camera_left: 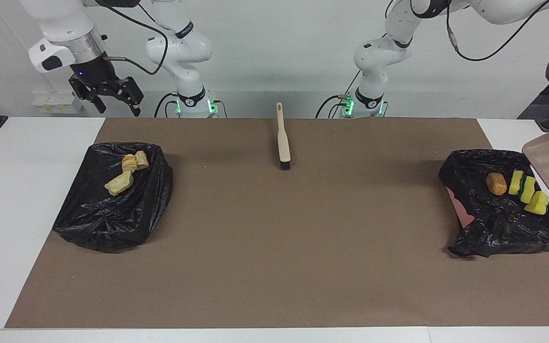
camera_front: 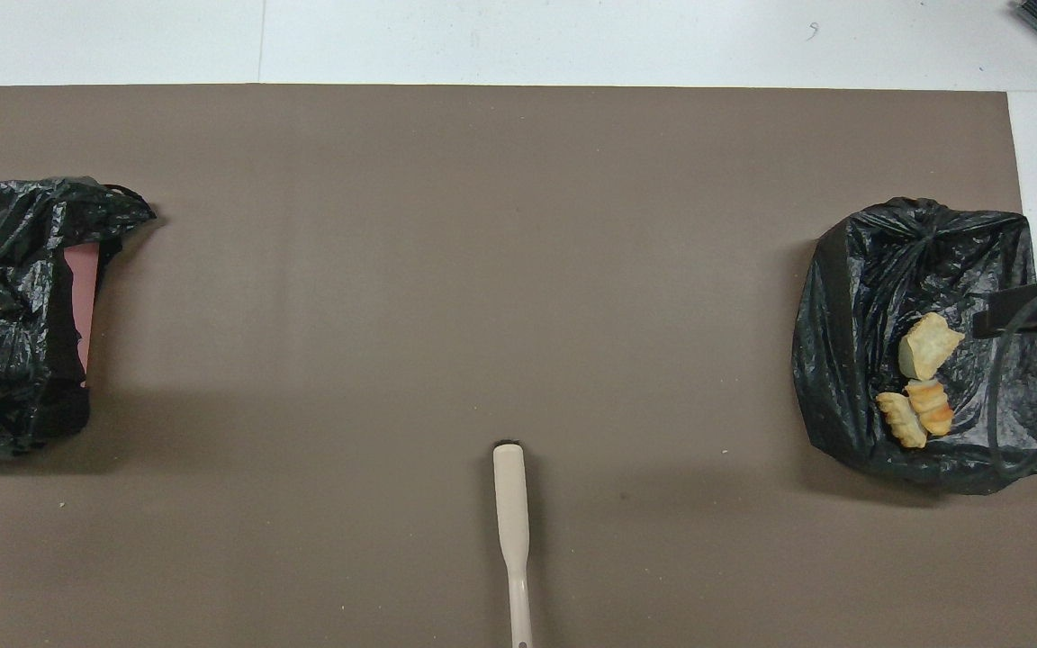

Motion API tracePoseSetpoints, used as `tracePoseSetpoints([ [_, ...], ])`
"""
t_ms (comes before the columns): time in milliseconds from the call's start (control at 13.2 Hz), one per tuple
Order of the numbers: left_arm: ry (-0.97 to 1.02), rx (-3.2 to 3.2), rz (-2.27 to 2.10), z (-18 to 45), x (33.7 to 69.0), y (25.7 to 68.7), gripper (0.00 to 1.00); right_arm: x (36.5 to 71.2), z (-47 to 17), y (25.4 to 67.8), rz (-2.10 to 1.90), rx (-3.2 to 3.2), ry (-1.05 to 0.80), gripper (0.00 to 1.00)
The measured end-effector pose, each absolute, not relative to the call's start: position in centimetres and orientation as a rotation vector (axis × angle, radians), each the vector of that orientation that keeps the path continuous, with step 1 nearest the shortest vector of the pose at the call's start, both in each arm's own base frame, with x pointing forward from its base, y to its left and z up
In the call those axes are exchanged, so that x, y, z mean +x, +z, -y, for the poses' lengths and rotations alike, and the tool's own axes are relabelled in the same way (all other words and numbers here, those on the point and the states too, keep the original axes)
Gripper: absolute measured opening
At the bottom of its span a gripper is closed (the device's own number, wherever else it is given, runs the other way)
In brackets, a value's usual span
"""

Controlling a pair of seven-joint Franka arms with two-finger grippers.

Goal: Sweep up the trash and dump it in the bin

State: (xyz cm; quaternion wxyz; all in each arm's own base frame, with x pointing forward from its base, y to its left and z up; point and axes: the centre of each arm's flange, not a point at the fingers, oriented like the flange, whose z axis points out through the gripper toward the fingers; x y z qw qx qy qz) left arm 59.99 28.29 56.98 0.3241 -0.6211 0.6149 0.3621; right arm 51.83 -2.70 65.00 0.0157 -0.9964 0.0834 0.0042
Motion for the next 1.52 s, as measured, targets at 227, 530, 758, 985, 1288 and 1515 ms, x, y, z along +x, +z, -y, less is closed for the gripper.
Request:
tracePoseSetpoints([
  [227, 1.010, -1.639, -1.529, -25.9, 60.3, 57.3, 0.32, 51.8, 2.7, 65.0, -0.258, -3.099, 0.013, 1.00],
  [530, 0.944, -1.668, -1.533, -21.3, 60.4, 59.5, 0.32, 51.8, 2.7, 65.0, -0.258, -3.099, 0.013, 1.00],
  [758, 0.736, -1.833, -1.603, -17.4, 60.9, 58.7, 0.32, 51.8, 2.7, 65.0, -0.258, -3.099, 0.013, 1.00],
  [985, 0.504, -2.096, -1.595, -14.8, 61.3, 57.0, 0.32, 51.8, 2.7, 65.0, -0.258, -3.099, 0.013, 1.00],
  [1288, 0.378, -2.393, -1.440, -5.8, 61.4, 55.3, 0.32, 51.8, 2.7, 65.0, -0.258, -3.099, 0.013, 1.00],
  [1515, 0.285, -2.615, -1.250, 3.0, 60.9, 54.4, 0.32, 51.8, 2.7, 65.0, -0.258, -3.099, 0.013, 1.00],
])
